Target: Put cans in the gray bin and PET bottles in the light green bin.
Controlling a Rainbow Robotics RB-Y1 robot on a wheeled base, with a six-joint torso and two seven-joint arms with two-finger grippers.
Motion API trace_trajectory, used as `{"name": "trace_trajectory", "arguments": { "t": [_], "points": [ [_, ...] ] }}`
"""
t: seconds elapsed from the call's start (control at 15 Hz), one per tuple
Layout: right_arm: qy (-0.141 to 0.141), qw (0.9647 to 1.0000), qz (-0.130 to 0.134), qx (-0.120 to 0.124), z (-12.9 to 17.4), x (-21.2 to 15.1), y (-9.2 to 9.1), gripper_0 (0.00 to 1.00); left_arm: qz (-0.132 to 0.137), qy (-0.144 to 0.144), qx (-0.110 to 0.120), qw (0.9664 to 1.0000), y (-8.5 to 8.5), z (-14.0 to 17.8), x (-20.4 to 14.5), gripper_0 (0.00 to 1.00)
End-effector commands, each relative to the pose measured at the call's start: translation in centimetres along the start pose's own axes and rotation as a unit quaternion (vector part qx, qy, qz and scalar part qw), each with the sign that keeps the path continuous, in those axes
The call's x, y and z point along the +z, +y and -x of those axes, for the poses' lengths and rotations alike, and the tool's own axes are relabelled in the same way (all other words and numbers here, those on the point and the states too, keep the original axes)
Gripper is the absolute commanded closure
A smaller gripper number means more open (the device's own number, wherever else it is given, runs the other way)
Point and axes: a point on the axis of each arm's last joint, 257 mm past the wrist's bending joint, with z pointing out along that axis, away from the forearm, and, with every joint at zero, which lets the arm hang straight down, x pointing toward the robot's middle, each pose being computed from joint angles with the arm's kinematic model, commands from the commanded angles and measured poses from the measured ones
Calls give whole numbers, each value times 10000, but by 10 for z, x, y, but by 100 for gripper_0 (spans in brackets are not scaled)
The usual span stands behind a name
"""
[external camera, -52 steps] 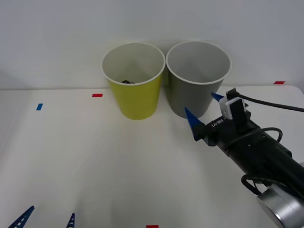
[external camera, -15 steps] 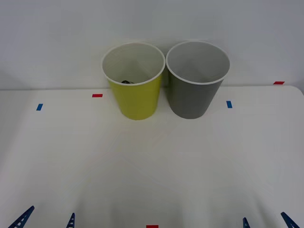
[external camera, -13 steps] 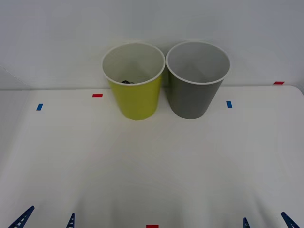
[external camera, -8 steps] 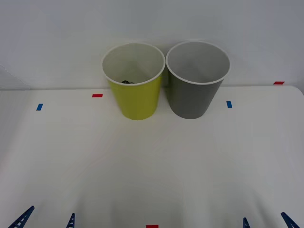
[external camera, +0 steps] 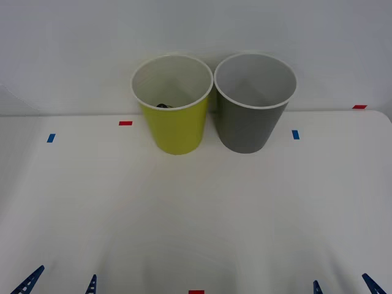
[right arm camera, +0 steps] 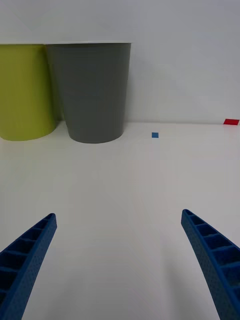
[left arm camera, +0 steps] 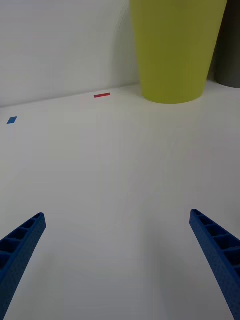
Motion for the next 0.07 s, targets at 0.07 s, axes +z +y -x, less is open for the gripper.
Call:
{"name": "trace_trajectory", "arguments": {
  "t": [0.07],
  "points": [
    [2, 10000, -1, 1, 0, 0, 0, 14, 0, 0, 0, 10000, 0, 0, 0, 0]
  ]
}}
